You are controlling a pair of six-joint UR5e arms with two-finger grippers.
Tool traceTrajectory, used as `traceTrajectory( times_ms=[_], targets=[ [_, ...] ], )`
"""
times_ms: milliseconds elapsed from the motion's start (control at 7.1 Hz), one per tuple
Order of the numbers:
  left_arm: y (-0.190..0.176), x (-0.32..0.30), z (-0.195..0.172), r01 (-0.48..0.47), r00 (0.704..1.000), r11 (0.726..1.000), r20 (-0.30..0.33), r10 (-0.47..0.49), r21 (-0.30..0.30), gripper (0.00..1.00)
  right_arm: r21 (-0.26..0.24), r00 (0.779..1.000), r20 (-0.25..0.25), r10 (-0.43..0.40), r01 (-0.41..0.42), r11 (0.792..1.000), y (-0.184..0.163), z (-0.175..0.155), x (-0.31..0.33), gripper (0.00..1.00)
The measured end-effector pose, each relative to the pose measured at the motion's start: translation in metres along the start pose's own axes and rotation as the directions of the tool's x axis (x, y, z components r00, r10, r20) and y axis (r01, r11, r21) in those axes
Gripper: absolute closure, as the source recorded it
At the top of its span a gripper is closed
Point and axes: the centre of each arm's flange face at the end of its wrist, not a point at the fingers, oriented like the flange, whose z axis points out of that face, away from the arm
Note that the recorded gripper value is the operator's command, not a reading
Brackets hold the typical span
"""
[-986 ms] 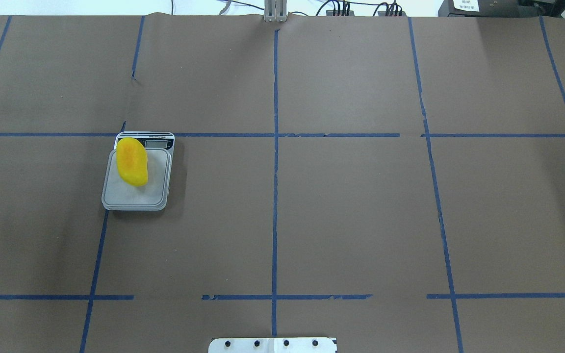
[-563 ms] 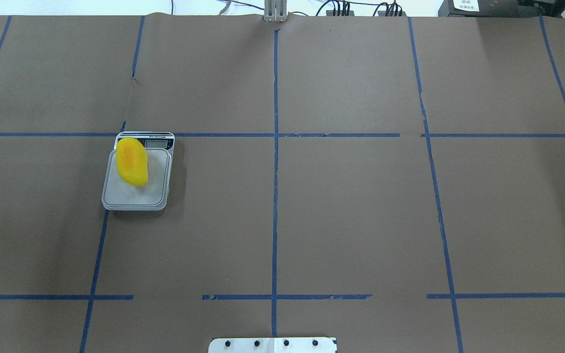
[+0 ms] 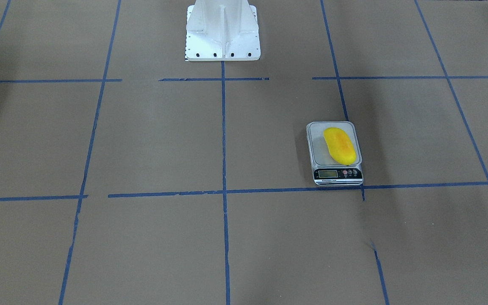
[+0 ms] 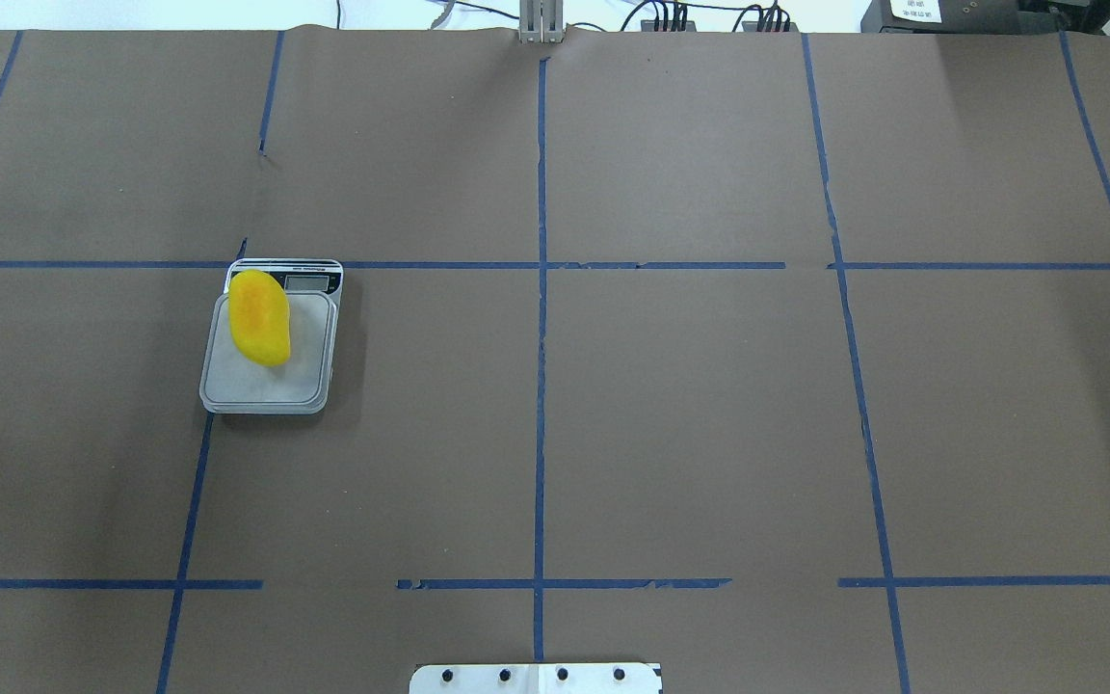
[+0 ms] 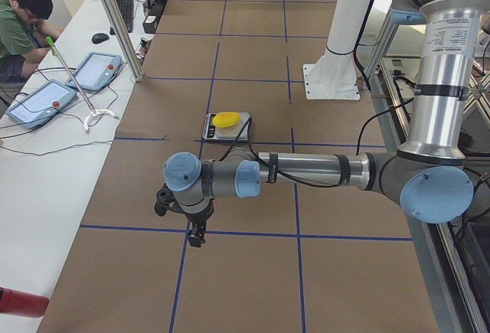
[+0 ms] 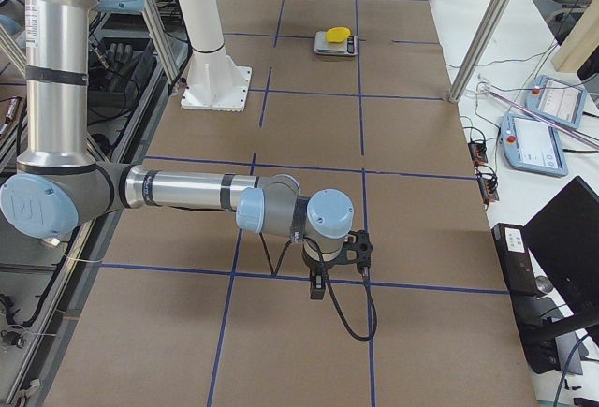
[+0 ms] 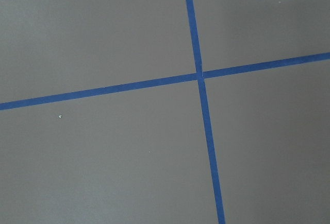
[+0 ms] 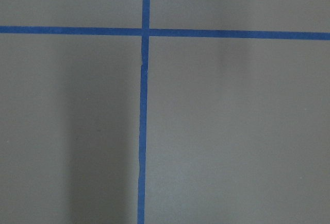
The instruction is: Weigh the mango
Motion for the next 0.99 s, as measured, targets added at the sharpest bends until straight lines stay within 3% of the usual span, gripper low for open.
traceTrajectory(
  times_ms=[986],
  targets=[
    [0.0066, 0.0033, -0.0031, -0.006, 1.000, 1.000, 0.001, 0.006, 0.007, 0.00, 0.000, 1.000, 0.000, 0.000, 0.000, 1.000, 0.0001, 0.0001, 0.0000, 0.00]
  ],
)
